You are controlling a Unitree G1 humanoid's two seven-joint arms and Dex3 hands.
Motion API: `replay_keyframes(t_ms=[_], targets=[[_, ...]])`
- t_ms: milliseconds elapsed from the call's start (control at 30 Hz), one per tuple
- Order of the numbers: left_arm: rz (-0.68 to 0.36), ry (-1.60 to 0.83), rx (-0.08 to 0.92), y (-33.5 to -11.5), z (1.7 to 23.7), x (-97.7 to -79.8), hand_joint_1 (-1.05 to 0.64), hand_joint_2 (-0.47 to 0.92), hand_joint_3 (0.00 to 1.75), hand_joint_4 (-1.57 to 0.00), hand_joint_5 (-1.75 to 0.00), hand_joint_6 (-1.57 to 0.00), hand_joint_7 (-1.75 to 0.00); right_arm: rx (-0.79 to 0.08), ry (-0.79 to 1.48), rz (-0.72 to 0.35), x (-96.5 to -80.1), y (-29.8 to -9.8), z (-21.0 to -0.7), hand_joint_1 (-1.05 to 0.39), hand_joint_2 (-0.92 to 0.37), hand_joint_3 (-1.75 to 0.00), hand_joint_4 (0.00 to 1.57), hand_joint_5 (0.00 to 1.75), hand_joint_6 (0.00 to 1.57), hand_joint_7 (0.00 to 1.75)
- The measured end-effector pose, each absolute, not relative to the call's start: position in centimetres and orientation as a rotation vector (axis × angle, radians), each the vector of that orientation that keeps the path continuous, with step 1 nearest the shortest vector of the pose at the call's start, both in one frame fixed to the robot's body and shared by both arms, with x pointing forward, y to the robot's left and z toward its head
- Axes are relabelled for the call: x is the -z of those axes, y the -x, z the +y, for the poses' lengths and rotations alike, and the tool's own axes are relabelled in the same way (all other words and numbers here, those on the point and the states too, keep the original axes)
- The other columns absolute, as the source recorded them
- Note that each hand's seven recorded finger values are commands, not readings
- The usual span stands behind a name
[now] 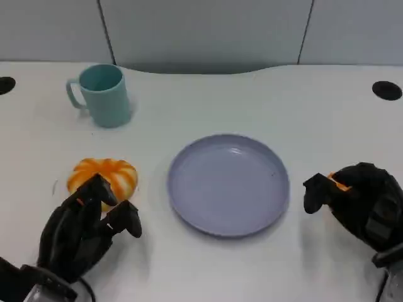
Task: Grasp the bread from the table and place it into the plate.
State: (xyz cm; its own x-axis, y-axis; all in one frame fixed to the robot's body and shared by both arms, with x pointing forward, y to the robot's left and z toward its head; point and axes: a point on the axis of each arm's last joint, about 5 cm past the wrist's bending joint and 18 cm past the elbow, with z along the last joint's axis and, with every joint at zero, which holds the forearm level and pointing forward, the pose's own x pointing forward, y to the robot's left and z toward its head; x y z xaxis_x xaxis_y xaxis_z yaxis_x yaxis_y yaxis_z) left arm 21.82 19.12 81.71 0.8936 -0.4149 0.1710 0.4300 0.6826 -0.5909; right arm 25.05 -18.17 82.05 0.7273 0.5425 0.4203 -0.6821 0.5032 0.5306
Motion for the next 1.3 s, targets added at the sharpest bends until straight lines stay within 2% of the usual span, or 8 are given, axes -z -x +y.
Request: replay_keyframes(t_ms=[300,433,533,633,733,900,1067,1300], targets=[[-0.026,0.651,0.471,-21.8,19.1,-81.7,-0.81,0.92,0.25,-0.64,-1.75,-0.59,-1.45,-0.751,-0.734,-0.213,-82.2,-25.3,-18.1,-0.48,-0.83,0.00,0.77,1.34,1.25,0.01],[-0.153,0.489,0.433,-21.2,18.6,-83.3,-0.73,0.92,0.07,-0.66,-1.51,-0.74,-1.00,-0.750,-0.731,-0.217,-82.3,-25.4,-18.0,-0.49,-0.83,0.00,0.77,1.32,1.25,0.01],[-0.281,0.350,0.447,-20.6,17.9,-85.5,-0.69,0.92,0.05,-0.62,-1.45,-0.70,-0.91,-0.748,-0.734,-0.214,-82.3,-25.5,-17.9,-0.49,-0.84,0.00,0.78,1.31,1.25,0.01],[-0.450,0.156,0.485,-20.7,18.2,-87.9,-0.68,0.90,0.01,-0.33,-1.06,-0.33,-0.49,-0.748,-0.734,-0.216,-82.5,-25.7,-17.8,-0.49,-0.83,0.00,0.79,1.31,1.26,0.01],[-0.606,-0.114,0.459,-21.2,19.0,-90.0,-0.80,0.92,0.08,-0.06,-0.90,-0.10,-0.32,-0.741,-0.735,-0.213,-82.5,-25.7,-17.9,-0.49,-0.83,0.00,0.79,1.31,1.26,0.01],[-0.720,-0.559,0.377,-23.7,20.5,-91.9,-0.86,0.92,0.08,0.00,-0.60,-0.11,-0.25,-0.736,-0.738,-0.207,-82.5,-25.7,-17.8,-0.45,-0.84,0.00,0.78,1.32,1.25,0.00],[-0.652,-0.763,0.305,-26.0,20.9,-91.2,-0.98,0.92,0.07,0.00,-0.38,-0.12,-0.19,-0.739,-0.738,-0.208,-82.5,-25.8,-17.8,-0.45,-0.83,0.00,0.80,1.29,1.25,0.00],[-0.350,-1.045,0.318,-28.3,20.9,-88.8,-1.02,0.87,0.01,0.00,-0.21,-0.07,-0.13,-0.724,-0.714,-0.225,-82.9,-26.1,-17.8,-0.46,-0.83,0.00,0.78,1.33,1.25,0.01]])
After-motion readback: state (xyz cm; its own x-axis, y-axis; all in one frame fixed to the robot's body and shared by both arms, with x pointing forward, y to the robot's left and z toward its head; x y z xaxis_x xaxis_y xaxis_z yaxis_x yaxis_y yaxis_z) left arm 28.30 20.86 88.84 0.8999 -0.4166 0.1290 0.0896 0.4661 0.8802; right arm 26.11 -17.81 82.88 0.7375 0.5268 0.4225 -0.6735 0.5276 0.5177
